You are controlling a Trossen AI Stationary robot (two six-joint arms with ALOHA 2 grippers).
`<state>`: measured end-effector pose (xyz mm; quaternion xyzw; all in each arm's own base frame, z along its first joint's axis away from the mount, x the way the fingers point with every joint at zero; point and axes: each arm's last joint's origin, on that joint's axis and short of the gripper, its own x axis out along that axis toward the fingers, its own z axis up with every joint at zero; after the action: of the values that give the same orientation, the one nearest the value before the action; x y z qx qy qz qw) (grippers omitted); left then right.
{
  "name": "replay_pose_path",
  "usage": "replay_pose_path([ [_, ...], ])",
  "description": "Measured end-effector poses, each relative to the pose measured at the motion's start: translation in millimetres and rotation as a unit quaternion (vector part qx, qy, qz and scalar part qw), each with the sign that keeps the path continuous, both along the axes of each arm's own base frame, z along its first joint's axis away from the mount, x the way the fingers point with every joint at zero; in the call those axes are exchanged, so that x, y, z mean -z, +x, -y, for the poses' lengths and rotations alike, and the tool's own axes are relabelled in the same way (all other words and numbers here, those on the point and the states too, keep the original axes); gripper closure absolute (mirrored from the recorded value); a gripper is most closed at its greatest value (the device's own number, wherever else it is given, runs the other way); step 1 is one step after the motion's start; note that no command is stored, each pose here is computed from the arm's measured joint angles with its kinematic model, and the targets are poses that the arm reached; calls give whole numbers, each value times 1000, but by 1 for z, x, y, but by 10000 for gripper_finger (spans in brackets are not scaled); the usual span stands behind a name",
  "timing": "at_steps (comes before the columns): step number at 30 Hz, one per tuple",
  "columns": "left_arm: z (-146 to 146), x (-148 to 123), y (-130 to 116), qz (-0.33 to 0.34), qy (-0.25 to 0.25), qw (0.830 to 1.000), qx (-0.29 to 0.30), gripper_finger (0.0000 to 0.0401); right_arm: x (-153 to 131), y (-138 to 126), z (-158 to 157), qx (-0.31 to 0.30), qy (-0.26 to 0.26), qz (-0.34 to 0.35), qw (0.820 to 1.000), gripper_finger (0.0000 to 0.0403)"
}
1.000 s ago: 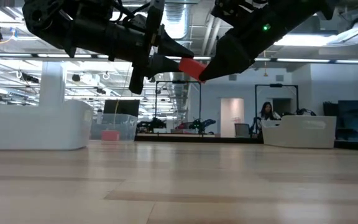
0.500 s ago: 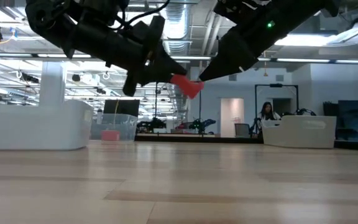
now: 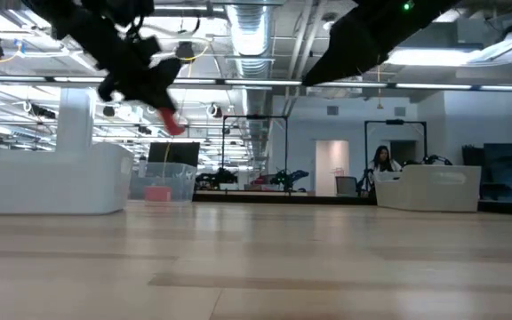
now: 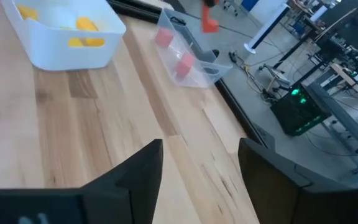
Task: Sort & place blocks by color
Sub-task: Put the orange block into the transparent bin, then put the red block into the gray bin
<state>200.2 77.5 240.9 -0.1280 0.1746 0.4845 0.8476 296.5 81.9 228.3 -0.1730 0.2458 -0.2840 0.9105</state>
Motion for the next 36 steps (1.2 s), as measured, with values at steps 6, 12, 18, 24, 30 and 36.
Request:
replay_pose_path([
  [6,-24,16,-32,-94,-58,989,-94,299,0,1,0,0,-1,-1,1000,181],
  [12,-44,20,-39,-107,-66,984,-122,292,0,1,0,-1,-1,-1,1000,186],
  [18,-55,38,-34,-137,-117,979,-99,293,1,0,1,-1,-5,-9,1000,191],
  [24,-60,49,-28,-161,-124,974,-95,242,1,0,0,-2,-6,-10,1000,195],
  [30,-58,40,-24,-138,-94,983,-71,188,-8,-12,-3,-7,-21,-20,1000,196],
  [36,-47,16,-25,-75,-56,995,-44,171,-29,-42,-6,-8,40,0,999,196],
])
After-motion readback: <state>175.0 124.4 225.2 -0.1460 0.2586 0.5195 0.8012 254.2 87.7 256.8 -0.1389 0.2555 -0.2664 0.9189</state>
